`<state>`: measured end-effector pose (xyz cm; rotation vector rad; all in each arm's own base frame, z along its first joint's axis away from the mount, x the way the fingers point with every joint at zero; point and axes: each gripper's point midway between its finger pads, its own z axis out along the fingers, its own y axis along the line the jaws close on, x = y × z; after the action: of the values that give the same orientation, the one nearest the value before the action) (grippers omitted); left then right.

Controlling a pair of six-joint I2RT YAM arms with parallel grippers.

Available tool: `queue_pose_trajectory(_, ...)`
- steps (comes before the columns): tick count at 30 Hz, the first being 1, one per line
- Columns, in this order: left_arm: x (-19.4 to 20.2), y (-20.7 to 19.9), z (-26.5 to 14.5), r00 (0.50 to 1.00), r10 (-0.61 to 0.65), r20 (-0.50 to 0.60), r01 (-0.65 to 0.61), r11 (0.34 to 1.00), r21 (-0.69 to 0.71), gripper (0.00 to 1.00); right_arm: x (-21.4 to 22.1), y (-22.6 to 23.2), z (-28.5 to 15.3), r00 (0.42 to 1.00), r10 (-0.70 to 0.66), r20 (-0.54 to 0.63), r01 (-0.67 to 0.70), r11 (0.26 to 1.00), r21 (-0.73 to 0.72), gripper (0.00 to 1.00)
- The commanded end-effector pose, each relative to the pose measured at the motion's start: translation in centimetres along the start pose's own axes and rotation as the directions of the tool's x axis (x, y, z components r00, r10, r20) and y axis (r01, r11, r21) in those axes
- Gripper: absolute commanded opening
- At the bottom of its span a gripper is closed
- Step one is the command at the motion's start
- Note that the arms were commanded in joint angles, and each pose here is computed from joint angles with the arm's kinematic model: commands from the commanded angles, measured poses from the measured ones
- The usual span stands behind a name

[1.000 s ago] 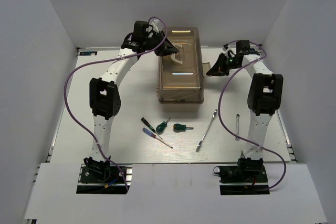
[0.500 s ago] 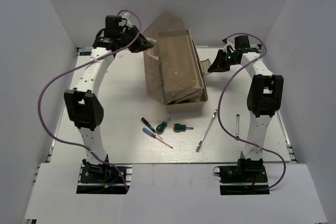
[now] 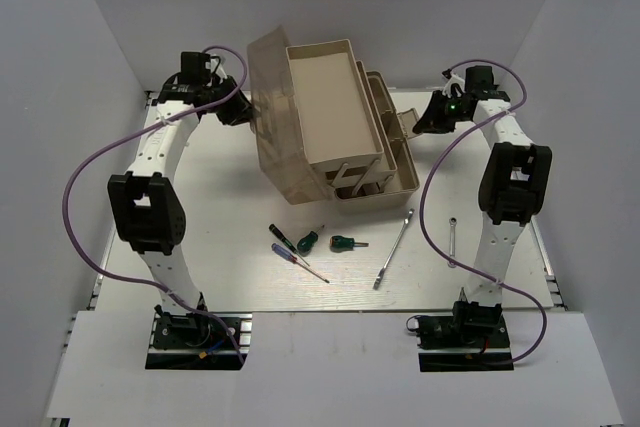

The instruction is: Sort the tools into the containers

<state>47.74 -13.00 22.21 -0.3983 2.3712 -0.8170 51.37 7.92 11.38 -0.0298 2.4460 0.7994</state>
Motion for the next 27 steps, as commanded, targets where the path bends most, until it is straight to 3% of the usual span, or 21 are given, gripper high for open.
queue_pose_trajectory(1,-2.6,0.7,-2.5,0.996,0.031,0.088,-0.026,0.998,-0.054,0.29,-3.5,-2.0,-3.0,0.991,-0.057,0.125,0.047,0.996,0.081,0.23)
queue_pose_trajectory(3,-2.9,1.4,-2.8,0.996,0.017,0.088,-0.009,0.996,-0.088,0.45,-3.3,-1.4,-3.1,0.992,-0.058,0.116,0.053,0.998,0.047,0.45)
queue_pose_trajectory(4,-3.0,1.8,-2.7,0.996,0.013,0.088,-0.003,0.994,-0.111,0.60,-3.3,-1.2,-3.2,0.991,-0.057,0.119,0.053,0.998,0.040,0.54)
queue_pose_trajectory(5,-3.3,1.7,-3.2,0.995,0.015,0.096,-0.003,0.993,-0.120,0.66,-3.3,-1.1,-3.4,0.992,-0.057,0.117,0.053,0.998,0.030,0.58)
queue_pose_trajectory(12,-3.1,3.8,-5.8,0.990,0.000,0.140,0.033,0.971,-0.236,0.72,-3.1,-1.3,-6.7,0.986,-0.079,0.146,0.067,0.994,0.086,0.61)
queue_pose_trajectory(17,-2.7,3.8,-10.0,0.971,0.048,0.233,0.016,0.964,-0.266,0.71,0.6,0.2,-10.2,0.978,-0.182,0.101,0.176,0.982,0.069,0.46)
queue_pose_trajectory(19,-2.3,3.5,-12.0,0.959,0.087,0.271,-0.011,0.962,-0.271,0.65,4.1,2.8,-11.5,0.941,-0.334,0.062,0.337,0.939,-0.070,0.44)
queue_pose_trajectory(20,-1.9,4.1,-11.7,0.962,0.092,0.259,-0.013,0.957,-0.290,0.62,5.8,2.9,-11.6,0.952,-0.305,0.026,0.306,0.948,-0.083,0.44)
queue_pose_trajectory(21,-1.8,3.6,-13.2,0.950,0.105,0.293,-0.017,0.958,-0.288,0.59,7.2,4.5,-12.6,0.894,-0.447,0.046,0.448,0.879,-0.167,0.44)
queue_pose_trajectory(22,-1.4,4.0,-13.6,0.949,0.133,0.287,-0.040,0.951,-0.307,0.52,9.6,5.5,-13.3,0.884,-0.467,0.014,0.458,0.861,-0.220,0.44)
queue_pose_trajectory(24,-1.2,4.0,-14.8,0.939,0.159,0.305,-0.056,0.945,-0.321,0.46,12.2,5.8,-13.5,0.793,-0.608,0.038,0.591,0.752,-0.294,0.52)
queue_pose_trajectory(26,-1.1,2.7,-16.6,0.918,0.216,0.332,-0.110,0.945,-0.309,0.38,15.6,7.3,-14.9,0.737,-0.674,0.051,0.638,0.669,-0.380,0.57)
queue_pose_trajectory(27,-0.6,2.3,-16.8,0.915,0.237,0.326,-0.135,0.943,-0.305,0.38,16.2,7.5,-15.2,0.631,-0.767,0.116,0.736,0.545,-0.400,0.63)
